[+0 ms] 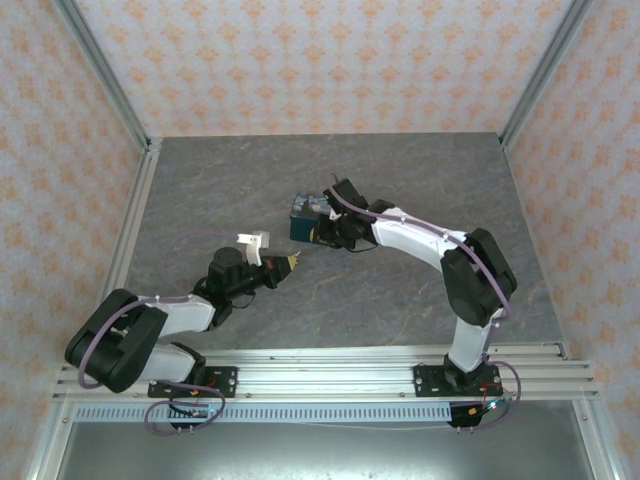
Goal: Unlock a padlock with a key
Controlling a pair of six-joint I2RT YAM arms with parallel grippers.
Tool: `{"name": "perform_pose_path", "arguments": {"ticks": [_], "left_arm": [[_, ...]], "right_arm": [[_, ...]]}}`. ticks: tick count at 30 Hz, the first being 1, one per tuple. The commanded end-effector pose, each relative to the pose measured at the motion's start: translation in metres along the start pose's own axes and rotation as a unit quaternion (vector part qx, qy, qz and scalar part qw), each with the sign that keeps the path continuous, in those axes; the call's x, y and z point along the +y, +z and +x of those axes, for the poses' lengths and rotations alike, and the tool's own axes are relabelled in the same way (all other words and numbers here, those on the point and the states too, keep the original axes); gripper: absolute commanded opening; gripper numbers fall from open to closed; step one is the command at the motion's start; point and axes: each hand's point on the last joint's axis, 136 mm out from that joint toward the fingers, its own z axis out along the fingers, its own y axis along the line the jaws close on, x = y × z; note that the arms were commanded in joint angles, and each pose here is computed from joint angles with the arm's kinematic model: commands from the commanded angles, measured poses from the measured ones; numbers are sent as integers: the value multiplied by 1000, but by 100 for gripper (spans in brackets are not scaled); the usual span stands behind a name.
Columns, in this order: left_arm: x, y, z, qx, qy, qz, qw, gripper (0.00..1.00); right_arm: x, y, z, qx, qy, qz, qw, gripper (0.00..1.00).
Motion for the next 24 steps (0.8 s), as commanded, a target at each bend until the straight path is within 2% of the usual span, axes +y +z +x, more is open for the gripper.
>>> {"name": "perform_pose_path", "arguments": {"ticks": [1,10,16,24], "left_arm": [[-30,10,-28,-38,29,66,997,0],[-22,25,-31,-48,48,66,995,0],[-5,33,-24,-41,75,37,996,0],[-11,47,-15,-40,102,44,993,0]], "right_arm": [[26,-28,-15,-16,6,-50,999,0],[24,-34,-20,-1,28,-76,997,0],[25,-38,-20,13,32,-87,996,0],[31,-39,-18,37,40,-106,993,0]]}}
